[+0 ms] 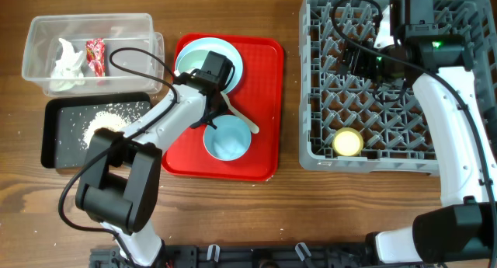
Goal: Sort waste into correct bins and load items into the dishwasher rack
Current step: 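Grasp the sausage with the left gripper and drop it on the black tray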
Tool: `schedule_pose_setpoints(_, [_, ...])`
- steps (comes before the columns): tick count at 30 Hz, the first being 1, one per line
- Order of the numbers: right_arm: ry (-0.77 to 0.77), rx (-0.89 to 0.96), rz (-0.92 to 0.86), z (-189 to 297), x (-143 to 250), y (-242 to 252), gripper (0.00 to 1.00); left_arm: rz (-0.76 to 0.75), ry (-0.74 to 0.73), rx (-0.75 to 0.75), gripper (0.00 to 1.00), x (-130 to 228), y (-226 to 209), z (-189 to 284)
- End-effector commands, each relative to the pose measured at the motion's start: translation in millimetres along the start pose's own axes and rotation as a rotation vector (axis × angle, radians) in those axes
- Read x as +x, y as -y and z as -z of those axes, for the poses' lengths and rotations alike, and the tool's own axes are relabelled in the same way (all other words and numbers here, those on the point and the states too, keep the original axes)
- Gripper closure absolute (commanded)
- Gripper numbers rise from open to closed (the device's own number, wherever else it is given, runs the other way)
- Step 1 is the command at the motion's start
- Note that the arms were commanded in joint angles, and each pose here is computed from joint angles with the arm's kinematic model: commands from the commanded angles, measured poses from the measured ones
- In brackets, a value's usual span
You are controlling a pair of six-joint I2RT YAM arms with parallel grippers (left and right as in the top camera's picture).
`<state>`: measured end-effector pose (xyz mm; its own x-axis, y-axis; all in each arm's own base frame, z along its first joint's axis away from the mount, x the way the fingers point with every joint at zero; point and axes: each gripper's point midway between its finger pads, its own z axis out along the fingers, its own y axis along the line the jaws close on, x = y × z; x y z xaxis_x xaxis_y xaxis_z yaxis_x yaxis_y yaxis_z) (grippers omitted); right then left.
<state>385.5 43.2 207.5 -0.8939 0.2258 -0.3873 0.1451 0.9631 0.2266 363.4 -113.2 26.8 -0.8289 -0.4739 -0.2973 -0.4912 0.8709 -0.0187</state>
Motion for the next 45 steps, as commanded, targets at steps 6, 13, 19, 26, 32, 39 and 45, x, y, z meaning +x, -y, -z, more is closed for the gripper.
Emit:
schedule_pose_setpoints(6, [0.028, 0.01, 0.024, 5.9, -5.3, 0.5, 0.0, 0.128, -0.003, 0.092, 0.53, -5.4, -3.3, 38.5])
schedule_pose_setpoints(13, [0.021, 0.011, 0.023, 5.8, -3.6, 0.9, 0.0, 0.284, -0.023, -0.002, 0.54, 6.4, -24.1, 28.3])
schedule_pose_setpoints(19, [0.016, 0.013, 0.023, 5.8, -2.3, 1.3, 0.0, 0.417, 0.043, 0.033, 0.49, 11.6, -30.2, -3.5])
schedule_pose_setpoints(26, [0.008, 0.015, 0.023, 5.8, -0.6, 1.9, 0.0, 0.428, 0.066, 0.078, 0.54, 16.9, -30.5, -19.3])
schedule_pose_setpoints(32, [0.008, 0.015, 0.023, 5.8, -0.6, 1.9, 0.0, 0.38, 0.048, 0.041, 0.82, 23.9, -38.5, -20.7])
schedule_pose_setpoints(39, [0.014, 0.013, 0.023, 5.8, -2.0, 1.4, 0.0, 0.258, 0.132, 0.121, 0.88, -15.9, -36.7, 17.8])
schedule_pose_setpoints(45, [0.012, 0.014, 0.023, 5.8, -1.5, 1.5, 0.0, 0.441, 0.247, 0.159, 0.87, -62.0, -94.6, 81.6])
